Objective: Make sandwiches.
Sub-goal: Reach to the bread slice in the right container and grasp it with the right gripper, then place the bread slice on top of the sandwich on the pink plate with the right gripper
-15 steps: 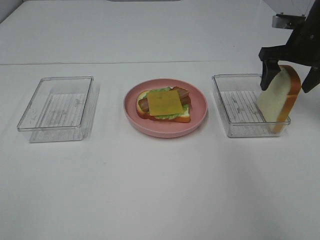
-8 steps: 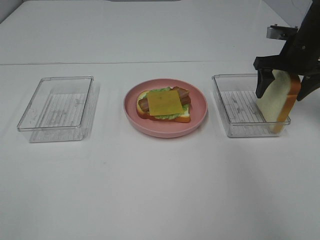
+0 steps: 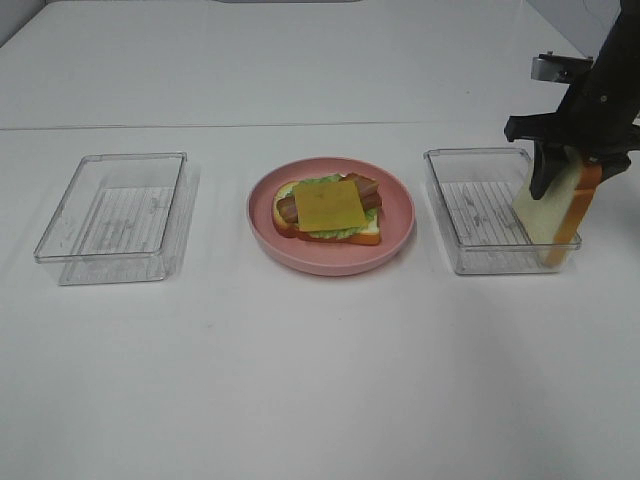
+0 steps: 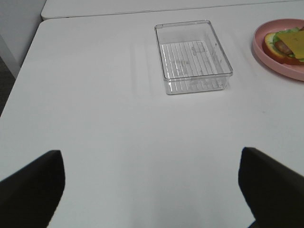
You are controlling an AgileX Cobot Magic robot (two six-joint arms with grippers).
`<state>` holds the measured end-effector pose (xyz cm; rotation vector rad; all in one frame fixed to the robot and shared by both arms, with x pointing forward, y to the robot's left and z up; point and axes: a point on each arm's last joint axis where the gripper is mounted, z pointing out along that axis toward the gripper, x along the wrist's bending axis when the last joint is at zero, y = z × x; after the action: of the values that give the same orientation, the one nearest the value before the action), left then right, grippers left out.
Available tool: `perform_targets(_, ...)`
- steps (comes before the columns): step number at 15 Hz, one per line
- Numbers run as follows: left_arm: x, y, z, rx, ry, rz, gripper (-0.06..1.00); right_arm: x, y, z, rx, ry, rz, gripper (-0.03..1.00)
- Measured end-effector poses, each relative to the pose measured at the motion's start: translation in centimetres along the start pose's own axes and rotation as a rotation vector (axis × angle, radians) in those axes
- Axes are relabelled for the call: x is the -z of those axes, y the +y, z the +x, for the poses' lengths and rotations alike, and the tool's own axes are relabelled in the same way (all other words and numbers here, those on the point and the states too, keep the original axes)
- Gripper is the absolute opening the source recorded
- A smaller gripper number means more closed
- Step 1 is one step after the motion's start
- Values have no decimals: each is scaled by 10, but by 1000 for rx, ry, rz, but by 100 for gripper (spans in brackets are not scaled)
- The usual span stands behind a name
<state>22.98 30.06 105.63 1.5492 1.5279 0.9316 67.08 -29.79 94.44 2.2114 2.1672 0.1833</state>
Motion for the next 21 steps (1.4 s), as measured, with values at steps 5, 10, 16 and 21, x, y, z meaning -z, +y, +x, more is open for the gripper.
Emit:
perform_targets(5, 0, 0, 0, 0, 0, 0, 91, 0, 0, 0, 0, 0, 0, 24)
perform_targets(10, 0, 0, 0, 0, 0, 0, 91, 23, -1, 3, -13, 24, -50, 24)
perform_targets(16, 0, 0, 0, 0, 0, 0, 91, 93, -11, 20, -1, 81, -198, 24)
perform_targets(21, 0, 0, 0, 0, 0, 0, 91, 121, -32, 104, 161, 273, -231, 24)
